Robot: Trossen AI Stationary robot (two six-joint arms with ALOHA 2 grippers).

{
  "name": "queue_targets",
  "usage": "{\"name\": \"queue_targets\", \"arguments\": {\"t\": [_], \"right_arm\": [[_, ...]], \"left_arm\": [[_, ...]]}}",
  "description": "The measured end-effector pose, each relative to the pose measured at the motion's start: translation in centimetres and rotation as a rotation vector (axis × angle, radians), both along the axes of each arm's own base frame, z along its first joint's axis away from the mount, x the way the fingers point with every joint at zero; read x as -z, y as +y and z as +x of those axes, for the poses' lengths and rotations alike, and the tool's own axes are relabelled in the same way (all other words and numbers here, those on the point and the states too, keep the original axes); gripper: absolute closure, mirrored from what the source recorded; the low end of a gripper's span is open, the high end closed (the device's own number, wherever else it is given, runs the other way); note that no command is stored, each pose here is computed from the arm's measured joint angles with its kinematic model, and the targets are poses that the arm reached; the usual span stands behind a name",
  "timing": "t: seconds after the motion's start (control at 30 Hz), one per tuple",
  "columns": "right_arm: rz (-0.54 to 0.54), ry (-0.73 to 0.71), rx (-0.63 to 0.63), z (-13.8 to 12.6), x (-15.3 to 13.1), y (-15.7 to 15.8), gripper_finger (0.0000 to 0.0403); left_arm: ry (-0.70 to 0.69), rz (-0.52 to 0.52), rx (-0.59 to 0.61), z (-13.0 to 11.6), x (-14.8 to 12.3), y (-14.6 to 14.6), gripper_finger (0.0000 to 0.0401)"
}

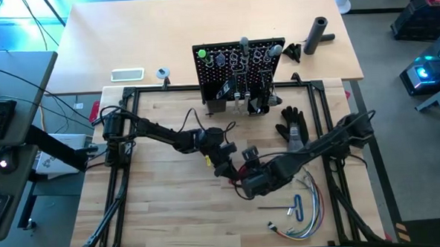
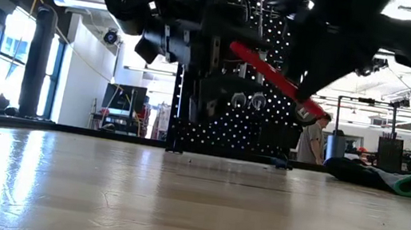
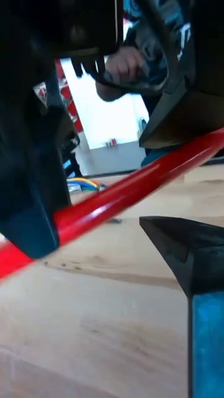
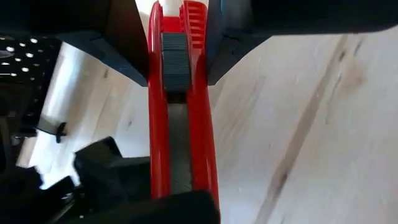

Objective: Hang tools onto peg board
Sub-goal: Put the red cutter on the left black bin on the peg board

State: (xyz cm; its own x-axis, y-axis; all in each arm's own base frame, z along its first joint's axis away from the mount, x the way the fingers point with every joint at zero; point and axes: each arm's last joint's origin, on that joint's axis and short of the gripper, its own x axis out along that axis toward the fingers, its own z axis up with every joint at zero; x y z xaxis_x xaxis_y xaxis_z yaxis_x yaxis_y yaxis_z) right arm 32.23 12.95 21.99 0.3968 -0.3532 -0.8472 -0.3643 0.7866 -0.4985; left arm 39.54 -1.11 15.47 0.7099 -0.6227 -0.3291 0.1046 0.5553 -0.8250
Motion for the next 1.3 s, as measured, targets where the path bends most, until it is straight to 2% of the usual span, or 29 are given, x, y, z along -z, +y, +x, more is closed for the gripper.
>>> {"name": "queue_targets", "arguments": {"t": [0.27, 0.47, 0.53, 0.67, 0.93, 1.3], "right_arm": [[-0.011, -0.027, -0.001, 0.6, -1.7, 0.2, 0.0286], [-0.003, -0.035, 0.003, 0.6, -2.0, 0.3, 0.0295], [0.000, -0.047, 0.007, 0.6, -2.1, 0.3, 0.0320], [0.006, -0.049, 0.022, 0.6, -2.1, 0.3, 0.0333], [0.029, -0.055, 0.085, 0.3, -2.2, 0.2, 0.0333], [0.084, -0.125, 0.184, -3.0, -5.6, 0.3, 0.0329]], "left_arm": [[-0.038, 0.034, 0.044, 0.0, -0.1, -0.5, 0.0275], [-0.043, 0.075, 0.064, -0.2, 0.4, -0.8, 0.0356], [-0.048, 0.092, 0.071, -0.2, 0.6, -0.7, 0.0375], [-0.072, 0.141, 0.080, -0.3, 0.7, -0.6, 0.0375], [-0.120, 0.237, 0.089, -0.2, 0.7, -0.6, 0.0375], [-0.167, 0.324, 0.138, -0.4, 0.7, -0.8, 0.0375]]}}
